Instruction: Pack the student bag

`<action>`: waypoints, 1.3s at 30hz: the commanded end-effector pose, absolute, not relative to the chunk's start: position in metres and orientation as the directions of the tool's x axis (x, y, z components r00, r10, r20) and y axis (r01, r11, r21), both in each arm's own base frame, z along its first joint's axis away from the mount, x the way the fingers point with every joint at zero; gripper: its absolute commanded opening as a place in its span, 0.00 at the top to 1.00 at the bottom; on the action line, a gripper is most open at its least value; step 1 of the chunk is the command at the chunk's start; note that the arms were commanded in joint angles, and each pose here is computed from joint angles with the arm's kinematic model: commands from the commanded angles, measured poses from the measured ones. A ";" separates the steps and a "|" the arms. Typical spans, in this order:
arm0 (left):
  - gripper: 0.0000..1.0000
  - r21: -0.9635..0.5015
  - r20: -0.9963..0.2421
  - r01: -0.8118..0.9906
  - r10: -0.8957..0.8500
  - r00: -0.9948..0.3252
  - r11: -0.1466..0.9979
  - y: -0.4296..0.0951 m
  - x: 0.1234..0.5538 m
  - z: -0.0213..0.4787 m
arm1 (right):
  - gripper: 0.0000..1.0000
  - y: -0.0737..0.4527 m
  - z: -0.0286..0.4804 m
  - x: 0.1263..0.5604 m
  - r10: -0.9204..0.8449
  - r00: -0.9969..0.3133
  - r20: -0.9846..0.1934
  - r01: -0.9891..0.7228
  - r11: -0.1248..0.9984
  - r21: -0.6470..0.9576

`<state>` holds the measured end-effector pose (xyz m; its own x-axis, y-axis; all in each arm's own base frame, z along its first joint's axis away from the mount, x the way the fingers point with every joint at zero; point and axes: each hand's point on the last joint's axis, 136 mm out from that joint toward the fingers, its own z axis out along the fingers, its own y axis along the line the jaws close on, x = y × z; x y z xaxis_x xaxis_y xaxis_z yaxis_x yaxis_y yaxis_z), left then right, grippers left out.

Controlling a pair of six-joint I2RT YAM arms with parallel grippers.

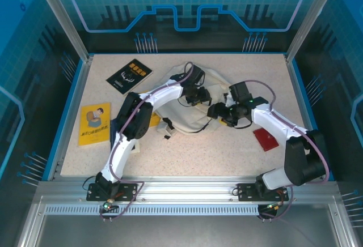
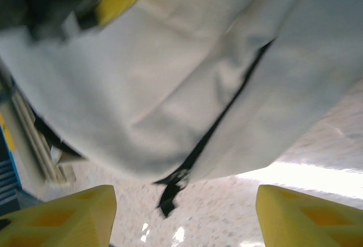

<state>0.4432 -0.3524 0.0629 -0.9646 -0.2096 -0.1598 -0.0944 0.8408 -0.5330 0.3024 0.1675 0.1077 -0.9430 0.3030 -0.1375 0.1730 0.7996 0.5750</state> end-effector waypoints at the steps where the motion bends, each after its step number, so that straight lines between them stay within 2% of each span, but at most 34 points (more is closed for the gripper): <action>1: 0.53 -0.542 -0.198 -0.012 -0.141 -0.970 0.840 -0.337 0.418 0.113 | 0.32 0.143 0.098 0.306 0.382 -0.917 -0.114 0.258 0.787 0.561; 13: 0.42 -0.407 -0.077 0.000 -0.034 -0.996 0.914 -0.333 0.303 0.100 | 0.32 0.128 0.067 0.329 0.462 -0.885 -0.049 0.366 0.758 0.539; 17: 0.41 -0.397 -0.113 0.103 0.063 -0.992 0.912 -0.351 0.293 0.097 | 0.32 0.128 0.060 0.330 0.467 -0.883 -0.037 0.378 0.757 0.534; 22: 0.41 -0.376 -0.227 0.282 0.207 -0.952 0.883 -0.370 0.293 0.103 | 0.32 0.127 0.054 0.328 0.469 -0.883 -0.019 0.388 0.753 0.532; 26: 0.41 -0.292 -0.283 0.385 0.306 -0.909 0.875 -0.371 0.298 0.091 | 0.32 0.127 0.051 0.327 0.480 -0.877 0.002 0.404 0.736 0.543; 29: 0.44 -0.211 -0.296 0.431 0.363 -0.884 0.878 -0.365 0.307 0.078 | 0.33 0.128 0.049 0.327 0.484 -0.875 0.022 0.413 0.722 0.555; 32: 0.48 -0.201 -0.317 0.466 0.393 -0.863 0.862 -0.370 0.313 0.075 | 0.34 0.129 0.047 0.327 0.485 -0.874 0.035 0.418 0.714 0.561; 35: 0.57 -0.200 -0.333 0.478 0.399 -0.854 0.855 -0.376 0.318 0.074 | 0.34 0.130 0.046 0.326 0.487 -0.872 0.048 0.425 0.707 0.565; 39: 0.74 -0.183 -0.345 0.480 0.401 -0.849 0.858 -0.374 0.322 0.075 | 0.35 0.132 0.043 0.326 0.487 -0.871 0.066 0.434 0.699 0.569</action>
